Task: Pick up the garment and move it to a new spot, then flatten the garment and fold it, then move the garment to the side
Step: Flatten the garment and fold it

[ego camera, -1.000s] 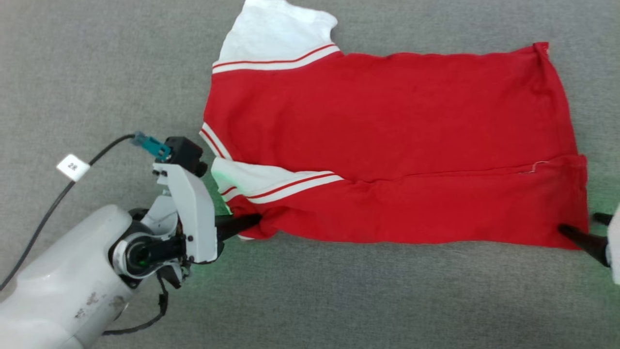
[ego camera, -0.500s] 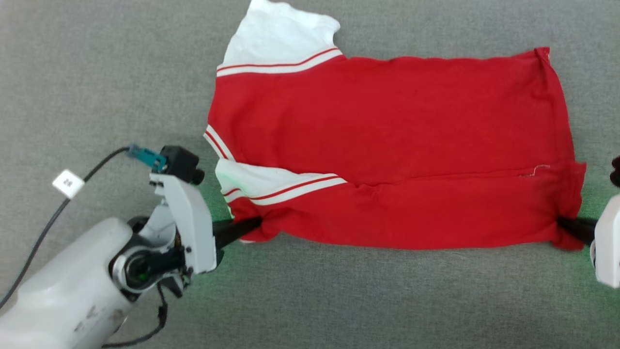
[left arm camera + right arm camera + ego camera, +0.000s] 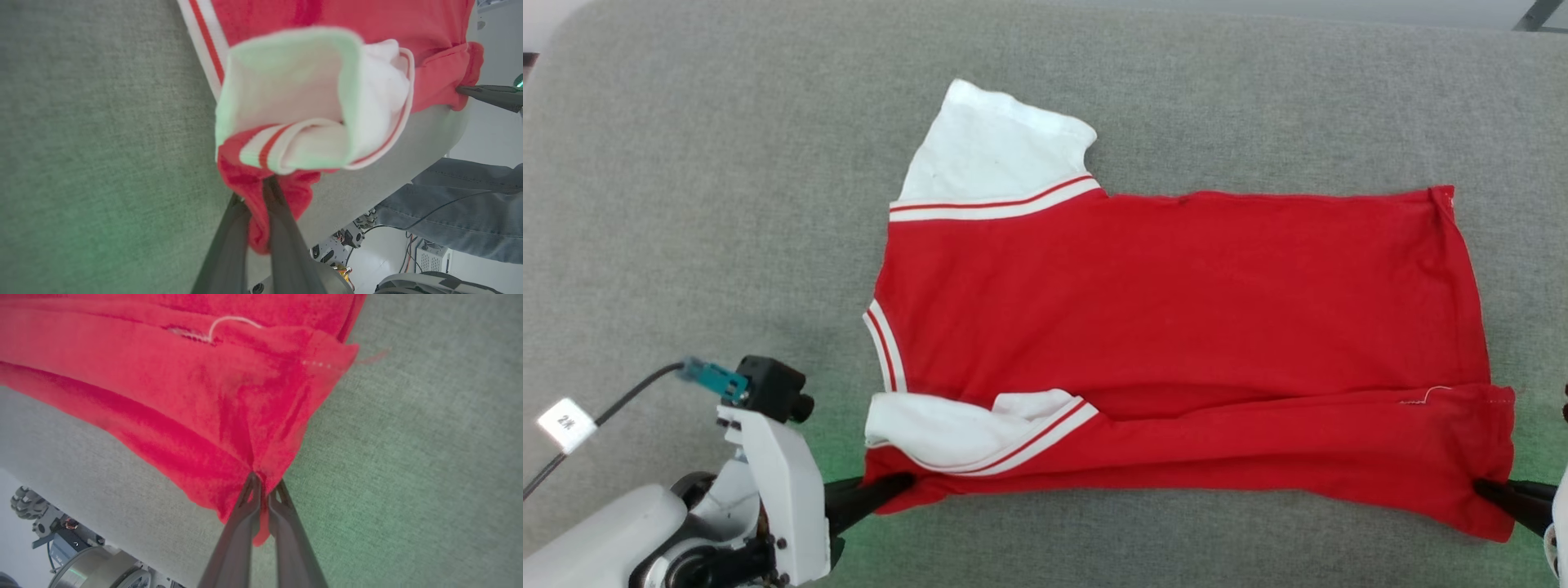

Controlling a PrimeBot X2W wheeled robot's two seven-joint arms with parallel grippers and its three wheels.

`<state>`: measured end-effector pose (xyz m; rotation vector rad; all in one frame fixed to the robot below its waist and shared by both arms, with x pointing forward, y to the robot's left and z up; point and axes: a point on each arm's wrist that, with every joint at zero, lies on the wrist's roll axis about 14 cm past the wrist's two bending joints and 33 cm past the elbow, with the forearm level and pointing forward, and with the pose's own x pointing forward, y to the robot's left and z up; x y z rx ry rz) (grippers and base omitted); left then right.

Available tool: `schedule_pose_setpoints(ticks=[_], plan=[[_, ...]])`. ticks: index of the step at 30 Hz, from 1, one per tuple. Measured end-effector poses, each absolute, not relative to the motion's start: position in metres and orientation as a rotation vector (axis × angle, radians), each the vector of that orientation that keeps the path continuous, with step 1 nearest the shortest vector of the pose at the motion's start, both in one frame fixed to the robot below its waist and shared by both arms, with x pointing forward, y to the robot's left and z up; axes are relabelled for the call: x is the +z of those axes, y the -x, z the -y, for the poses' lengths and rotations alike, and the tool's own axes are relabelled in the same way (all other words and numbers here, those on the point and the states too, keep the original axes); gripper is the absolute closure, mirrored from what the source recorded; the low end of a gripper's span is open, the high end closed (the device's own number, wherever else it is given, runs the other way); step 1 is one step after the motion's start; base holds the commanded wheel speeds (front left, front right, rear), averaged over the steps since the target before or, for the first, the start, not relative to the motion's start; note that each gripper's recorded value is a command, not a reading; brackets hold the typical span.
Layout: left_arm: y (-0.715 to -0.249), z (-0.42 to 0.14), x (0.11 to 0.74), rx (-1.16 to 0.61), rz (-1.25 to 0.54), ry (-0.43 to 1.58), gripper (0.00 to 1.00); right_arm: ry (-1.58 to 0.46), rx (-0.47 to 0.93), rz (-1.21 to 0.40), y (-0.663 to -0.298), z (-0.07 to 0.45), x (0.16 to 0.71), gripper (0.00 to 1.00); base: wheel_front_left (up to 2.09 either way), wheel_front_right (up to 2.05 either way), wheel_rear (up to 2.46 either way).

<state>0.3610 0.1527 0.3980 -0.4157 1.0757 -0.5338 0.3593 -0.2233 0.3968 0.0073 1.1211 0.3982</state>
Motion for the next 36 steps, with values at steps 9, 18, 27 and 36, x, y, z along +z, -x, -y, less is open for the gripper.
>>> schedule_pose_setpoints(ticks=[9, 18, 27, 36], plan=[[-0.375, -0.155, 0.421, -0.485, -0.892, 0.443, 0.00, -0.072, 0.359, -0.886, -0.382, 0.217, 0.436, 0.00, 0.00, 0.00, 0.00], [-0.409, -0.193, 0.450, -0.235, -0.462, 0.497, 0.00, -0.054, 0.276, -0.406, -0.450, 0.208, 0.494, 0.00, 0.00, 0.00, 0.00], [-0.455, -0.219, 0.477, -0.157, -0.205, 0.331, 0.00, -0.077, 0.242, -0.115, -0.475, 0.195, 0.516, 0.00, 0.00, 0.00, 0.00], [-0.563, -0.190, 0.538, -0.335, -0.098, 0.098, 0.00, -0.117, 0.158, -0.033, -0.476, 0.216, 0.525, 0.00, 0.00, 0.00, 0.00]])
